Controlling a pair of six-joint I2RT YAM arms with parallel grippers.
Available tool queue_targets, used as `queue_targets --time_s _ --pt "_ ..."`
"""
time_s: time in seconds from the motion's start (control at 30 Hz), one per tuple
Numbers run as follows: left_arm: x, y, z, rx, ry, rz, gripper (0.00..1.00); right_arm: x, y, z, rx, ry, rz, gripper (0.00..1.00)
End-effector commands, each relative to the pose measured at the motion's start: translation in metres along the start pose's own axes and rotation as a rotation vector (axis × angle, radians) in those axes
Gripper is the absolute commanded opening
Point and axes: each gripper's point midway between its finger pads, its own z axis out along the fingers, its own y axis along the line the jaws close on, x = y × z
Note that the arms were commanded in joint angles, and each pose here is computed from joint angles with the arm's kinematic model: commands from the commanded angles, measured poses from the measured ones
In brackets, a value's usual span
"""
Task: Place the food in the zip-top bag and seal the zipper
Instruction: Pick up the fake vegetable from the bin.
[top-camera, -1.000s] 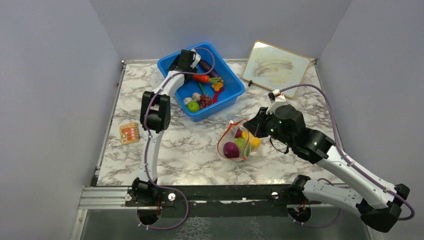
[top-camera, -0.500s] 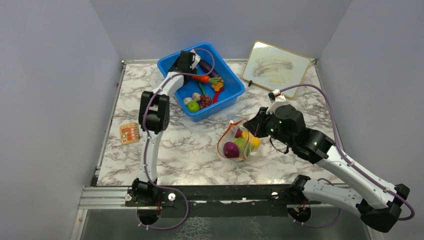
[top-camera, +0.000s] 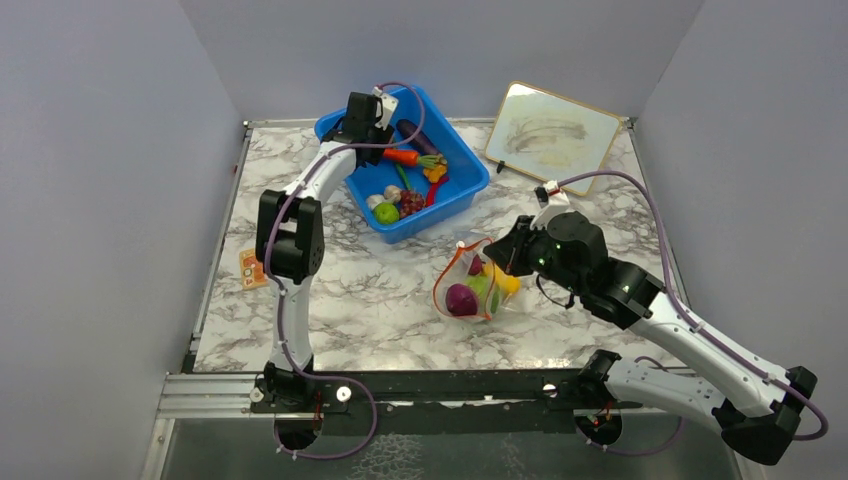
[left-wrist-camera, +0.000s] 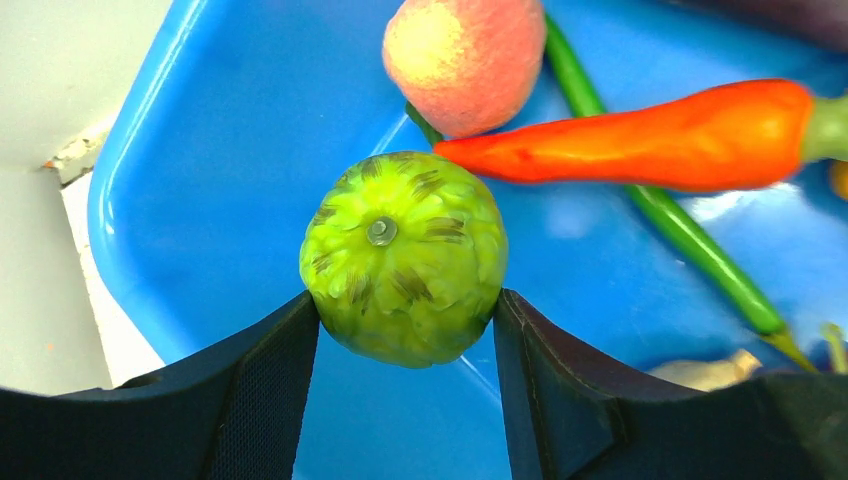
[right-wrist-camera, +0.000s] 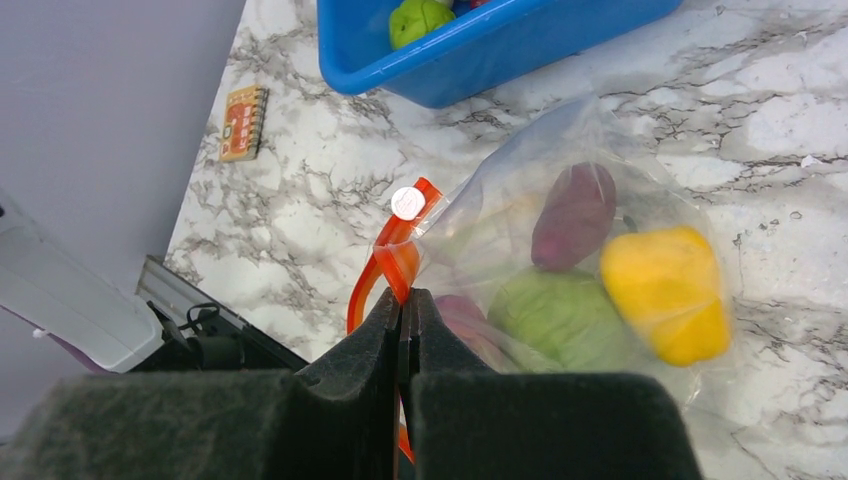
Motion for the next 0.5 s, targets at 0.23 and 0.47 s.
queue_targets --time_s 0.23,0.47 --pt "-0.033 -0.028 -0.099 0.263 -0.155 -0.204 0.48 -0.002 0.012 0.008 -0.058 -0.020 0.038 0.01" --pt "-0.034 -0.061 -0.175 0.510 -0.234 -0.275 0.48 -0.004 0.016 0.010 -0.065 -0.019 0.047 0.01"
